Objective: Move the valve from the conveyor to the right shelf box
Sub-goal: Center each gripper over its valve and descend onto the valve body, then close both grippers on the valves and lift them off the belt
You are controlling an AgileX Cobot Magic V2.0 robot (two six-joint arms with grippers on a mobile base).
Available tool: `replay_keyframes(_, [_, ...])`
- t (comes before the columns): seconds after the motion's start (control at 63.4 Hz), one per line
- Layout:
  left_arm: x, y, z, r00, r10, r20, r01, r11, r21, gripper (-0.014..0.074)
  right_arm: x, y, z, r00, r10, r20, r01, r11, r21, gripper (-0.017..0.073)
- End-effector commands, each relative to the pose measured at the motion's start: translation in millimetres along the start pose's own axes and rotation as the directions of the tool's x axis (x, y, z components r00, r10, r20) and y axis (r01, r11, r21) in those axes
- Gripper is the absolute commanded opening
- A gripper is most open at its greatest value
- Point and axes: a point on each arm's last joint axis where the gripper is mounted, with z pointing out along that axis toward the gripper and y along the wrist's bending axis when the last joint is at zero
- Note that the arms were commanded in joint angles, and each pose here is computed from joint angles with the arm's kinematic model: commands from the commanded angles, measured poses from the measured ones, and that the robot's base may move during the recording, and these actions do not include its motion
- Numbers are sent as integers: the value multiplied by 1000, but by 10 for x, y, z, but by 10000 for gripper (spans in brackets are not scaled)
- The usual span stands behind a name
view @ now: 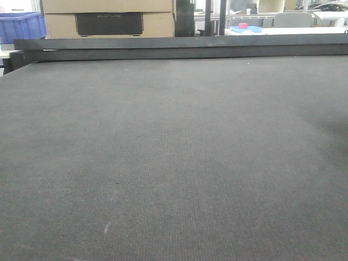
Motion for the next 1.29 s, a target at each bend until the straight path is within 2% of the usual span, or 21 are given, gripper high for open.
replay_keyframes(0.0, [-52, 38, 54, 1000, 11, 10, -10, 1000, -21, 253, -6, 13, 11, 1000, 0, 7, 0, 1000, -10, -162])
replay_keyframes(0.047, [-71, 48, 110, 1000, 9, -1, -9, 1000, -20, 337, -6, 13, 11, 1000, 0, 7, 0, 1000, -10, -162])
replay_keyframes(0.142, [-104, 69, 242, 999, 4, -39, -4, 1000, -14, 447, -6, 14, 11, 1000, 1, 7, -1, 1000, -11, -162])
replay_keyframes(0.237, [-148, 100, 407, 997, 0, -72, -1, 1000, -14, 492, -6, 14, 11, 1000, 1, 7, -1, 1000, -11, -162])
replay_keyframes(0.315, [-178, 124, 562, 994, -3, -106, 2, 1000, -9, 489, -6, 14, 11, 1000, 1, 7, -1, 1000, -11, -162])
replay_keyframes(0.426, [-203, 91, 767, 987, 21, -162, -20, 1000, 7, 482, -8, 13, 11, 1000, 0, 9, 0, 1000, -11, -162])
replay_keyframes(0.536, [-219, 32, 955, 974, 81, -211, -78, 997, 22, 482, -8, 13, 11, 1000, 0, 9, 0, 1000, -11, -162])
replay_keyframes(0.678, [-218, 1, 1097, 959, 118, -259, -121, 993, 7, 482, -8, 13, 11, 1000, 0, 9, 0, 1000, -11, -162])
replay_keyframes(1.167, [-228, 3, 1132, 960, 116, -255, -118, 993, 9, 380, -13, 13, 11, 1000, 1, 15, 0, 1000, -11, -162])
replay_keyframes(1.246, [-229, -6, 1132, 961, 111, -252, -111, 994, 17, 314, -15, 13, 11, 1000, 1, 17, 0, 1000, -11, -162])
replay_keyframes(1.278, [-229, -8, 1132, 962, 110, -252, -109, 994, 19, 258, -15, 13, 11, 1000, 1, 17, 0, 1000, -11, -162])
